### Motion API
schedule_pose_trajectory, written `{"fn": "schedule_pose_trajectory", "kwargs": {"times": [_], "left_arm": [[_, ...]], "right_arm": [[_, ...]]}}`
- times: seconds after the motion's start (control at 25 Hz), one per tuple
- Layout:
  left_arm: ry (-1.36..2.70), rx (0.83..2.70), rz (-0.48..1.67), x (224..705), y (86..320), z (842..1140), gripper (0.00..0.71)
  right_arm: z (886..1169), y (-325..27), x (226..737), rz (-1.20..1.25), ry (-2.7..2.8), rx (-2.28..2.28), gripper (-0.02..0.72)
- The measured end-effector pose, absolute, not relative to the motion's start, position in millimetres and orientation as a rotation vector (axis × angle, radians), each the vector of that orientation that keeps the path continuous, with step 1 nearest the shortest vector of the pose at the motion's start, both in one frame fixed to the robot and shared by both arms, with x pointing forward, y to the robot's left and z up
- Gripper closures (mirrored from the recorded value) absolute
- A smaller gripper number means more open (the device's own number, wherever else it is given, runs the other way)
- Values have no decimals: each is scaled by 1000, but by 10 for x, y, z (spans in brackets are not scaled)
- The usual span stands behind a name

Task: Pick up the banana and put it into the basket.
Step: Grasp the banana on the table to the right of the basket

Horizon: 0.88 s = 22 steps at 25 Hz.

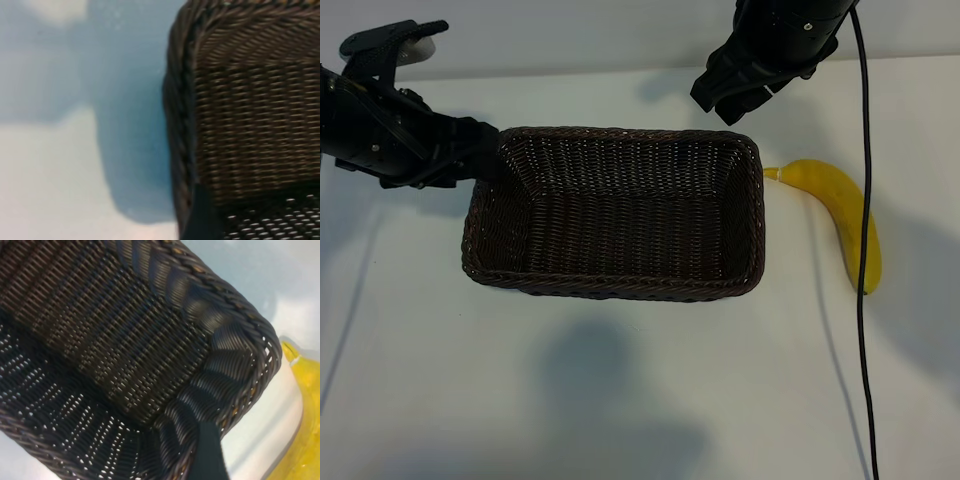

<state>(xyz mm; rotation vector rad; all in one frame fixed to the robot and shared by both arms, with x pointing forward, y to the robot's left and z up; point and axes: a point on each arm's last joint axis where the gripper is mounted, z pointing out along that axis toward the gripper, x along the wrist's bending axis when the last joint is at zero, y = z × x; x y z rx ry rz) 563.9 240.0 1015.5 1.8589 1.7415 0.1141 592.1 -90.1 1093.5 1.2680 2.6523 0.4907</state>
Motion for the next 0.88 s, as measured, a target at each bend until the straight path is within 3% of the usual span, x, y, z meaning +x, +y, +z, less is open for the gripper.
{"fn": "schedule_pose_trajectory", "kwargs": {"times": [0.52, 0.88], "left_arm": [[1628, 1813, 16, 5637, 2286, 10214, 115], [1622, 1818, 19, 5637, 2286, 10214, 115]], "right_arm": [[10943, -1139, 6053, 294, 2479, 1267, 138], [10914, -1742, 6297, 381, 2436, 1523, 130]]}}
